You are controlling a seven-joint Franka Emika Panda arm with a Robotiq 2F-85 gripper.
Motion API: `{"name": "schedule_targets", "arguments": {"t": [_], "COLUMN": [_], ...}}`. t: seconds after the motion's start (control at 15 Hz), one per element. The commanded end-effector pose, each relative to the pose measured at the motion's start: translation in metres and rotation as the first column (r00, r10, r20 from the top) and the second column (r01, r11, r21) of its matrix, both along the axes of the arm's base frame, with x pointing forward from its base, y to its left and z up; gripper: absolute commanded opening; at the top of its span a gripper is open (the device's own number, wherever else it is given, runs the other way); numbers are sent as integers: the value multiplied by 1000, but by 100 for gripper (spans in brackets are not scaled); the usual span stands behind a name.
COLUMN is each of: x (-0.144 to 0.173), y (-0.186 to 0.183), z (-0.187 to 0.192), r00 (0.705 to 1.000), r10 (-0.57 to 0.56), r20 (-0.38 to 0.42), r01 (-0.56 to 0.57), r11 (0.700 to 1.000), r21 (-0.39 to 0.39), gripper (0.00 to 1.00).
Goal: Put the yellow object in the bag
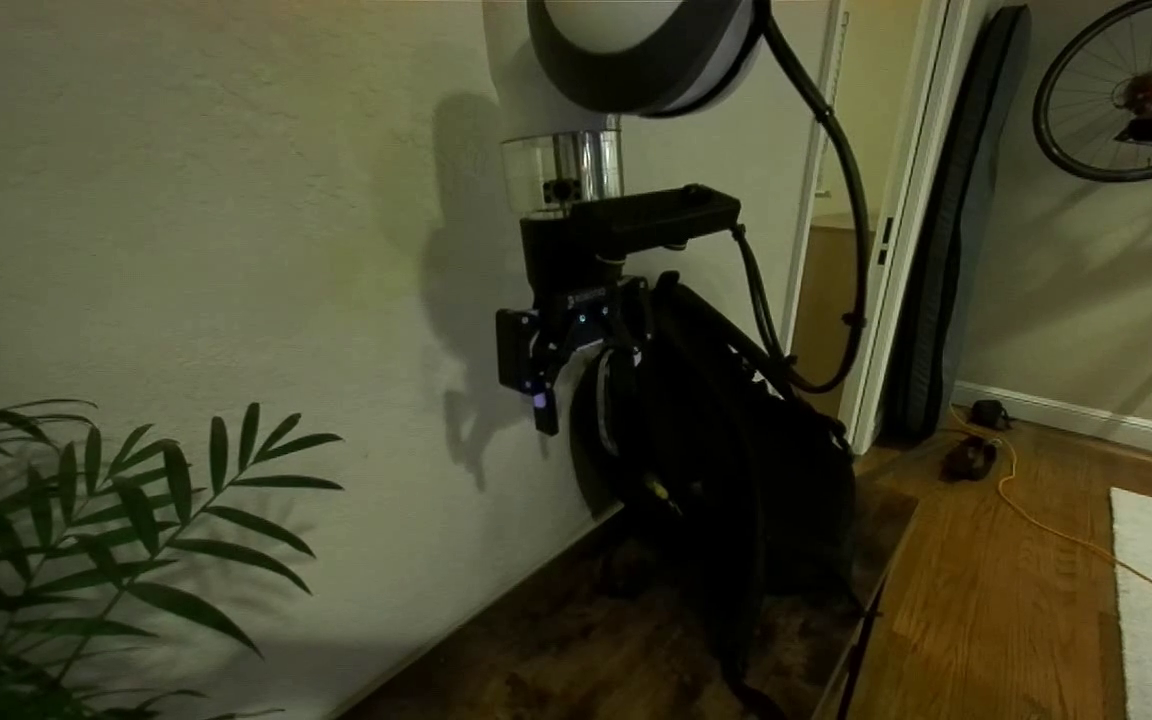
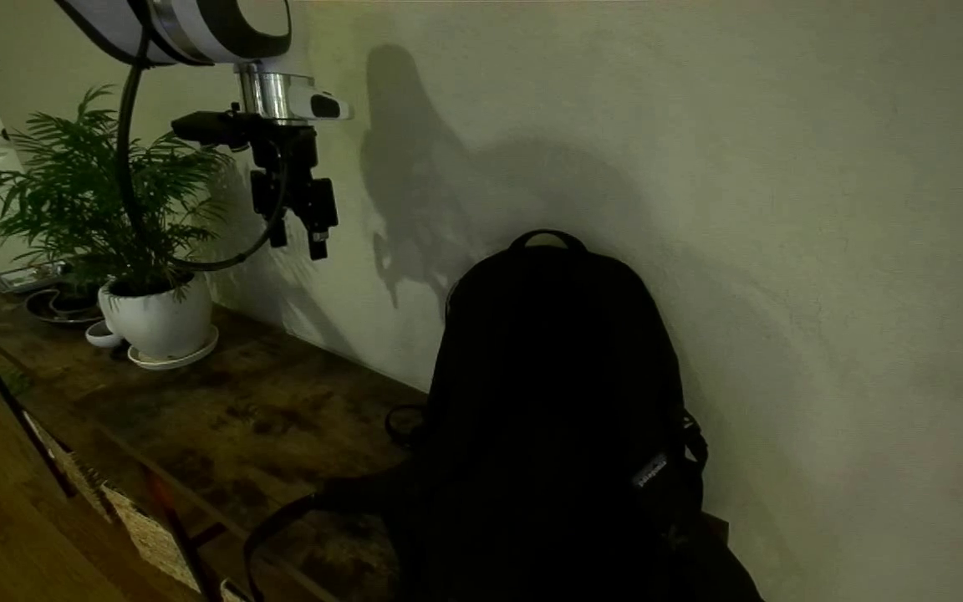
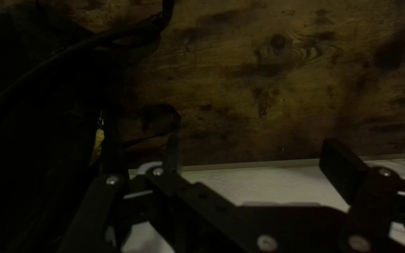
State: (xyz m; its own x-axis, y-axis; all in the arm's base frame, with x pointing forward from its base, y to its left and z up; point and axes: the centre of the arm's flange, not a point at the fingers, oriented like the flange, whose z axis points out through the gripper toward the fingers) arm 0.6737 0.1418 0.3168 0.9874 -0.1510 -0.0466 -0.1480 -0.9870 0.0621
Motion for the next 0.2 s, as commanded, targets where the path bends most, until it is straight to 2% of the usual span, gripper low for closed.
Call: {"name": "schedule_targets", "arguments": {"t": [0.0,0.13], "x": [0,1], "y": [0,0], "z": [-1,-1], "r00": [1000,1000], "r10": [0,0], "r20": [-1,-1], "r01": [0,0], "r11": [1000,1000], "r21": [0,0], "gripper": [100,100]}}
